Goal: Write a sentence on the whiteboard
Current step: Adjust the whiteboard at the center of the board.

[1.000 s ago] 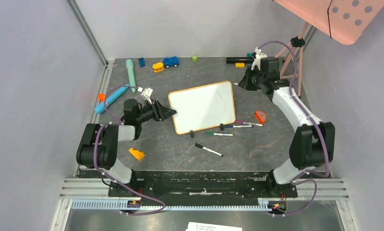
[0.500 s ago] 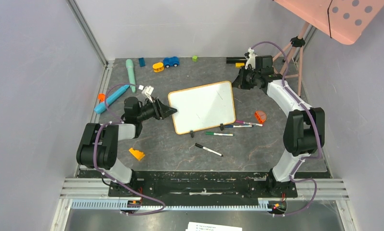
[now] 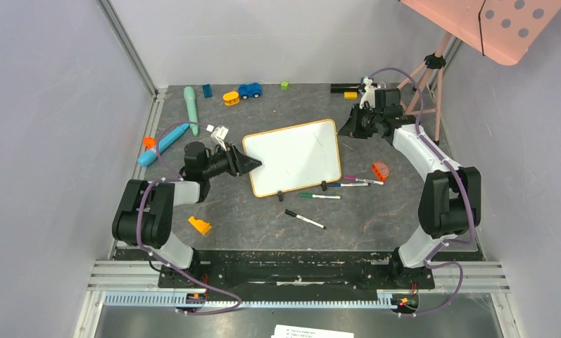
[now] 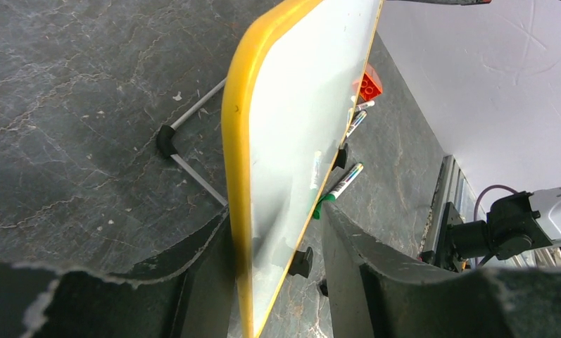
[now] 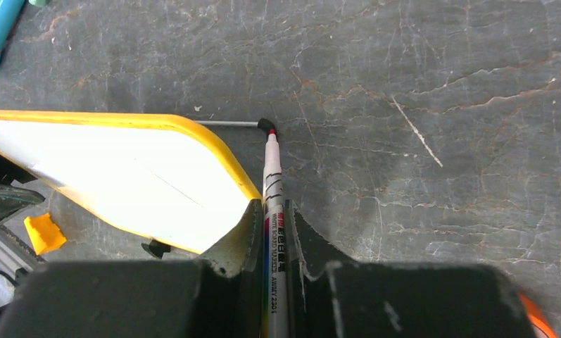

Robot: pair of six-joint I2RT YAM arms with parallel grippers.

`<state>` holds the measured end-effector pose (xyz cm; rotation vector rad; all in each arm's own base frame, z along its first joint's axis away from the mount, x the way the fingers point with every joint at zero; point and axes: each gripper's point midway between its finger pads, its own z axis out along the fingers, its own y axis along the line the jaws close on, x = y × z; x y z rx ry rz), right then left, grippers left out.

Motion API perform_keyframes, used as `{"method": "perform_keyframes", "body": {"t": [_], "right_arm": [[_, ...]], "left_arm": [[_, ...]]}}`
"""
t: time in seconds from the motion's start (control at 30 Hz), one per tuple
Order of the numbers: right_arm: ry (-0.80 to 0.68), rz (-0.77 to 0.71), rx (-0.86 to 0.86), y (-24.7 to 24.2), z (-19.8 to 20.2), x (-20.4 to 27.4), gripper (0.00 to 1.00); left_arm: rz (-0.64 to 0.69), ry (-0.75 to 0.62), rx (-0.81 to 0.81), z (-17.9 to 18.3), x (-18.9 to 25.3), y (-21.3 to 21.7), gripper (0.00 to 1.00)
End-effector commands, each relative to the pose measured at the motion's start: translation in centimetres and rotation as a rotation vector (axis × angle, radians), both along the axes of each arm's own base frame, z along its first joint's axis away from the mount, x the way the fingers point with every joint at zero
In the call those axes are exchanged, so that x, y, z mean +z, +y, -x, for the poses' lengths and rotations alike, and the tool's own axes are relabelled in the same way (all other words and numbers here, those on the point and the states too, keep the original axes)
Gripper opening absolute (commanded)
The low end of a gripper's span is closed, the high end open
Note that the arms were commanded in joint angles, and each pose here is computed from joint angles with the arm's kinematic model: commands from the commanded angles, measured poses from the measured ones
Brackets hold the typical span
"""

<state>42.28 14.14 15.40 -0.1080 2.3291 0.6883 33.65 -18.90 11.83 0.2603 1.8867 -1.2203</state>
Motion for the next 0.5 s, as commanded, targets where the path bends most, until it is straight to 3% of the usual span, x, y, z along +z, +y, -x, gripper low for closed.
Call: {"method": "perform_keyframes", "body": {"t": [0.0, 0.47], "right_arm": [[-0.051, 0.032, -0.038, -1.0, -1.1, 0.9, 0.0], [-0.063, -0.042, 0.057, 0.1, -4.4, -0.7, 0.0]], "left_arm": [[-0.013, -0.08, -0.034, -0.7, 1.0, -0.5, 0.51], [0.009, -0.07, -0.084, -1.8, 0.9, -2.6, 0.44]]}}
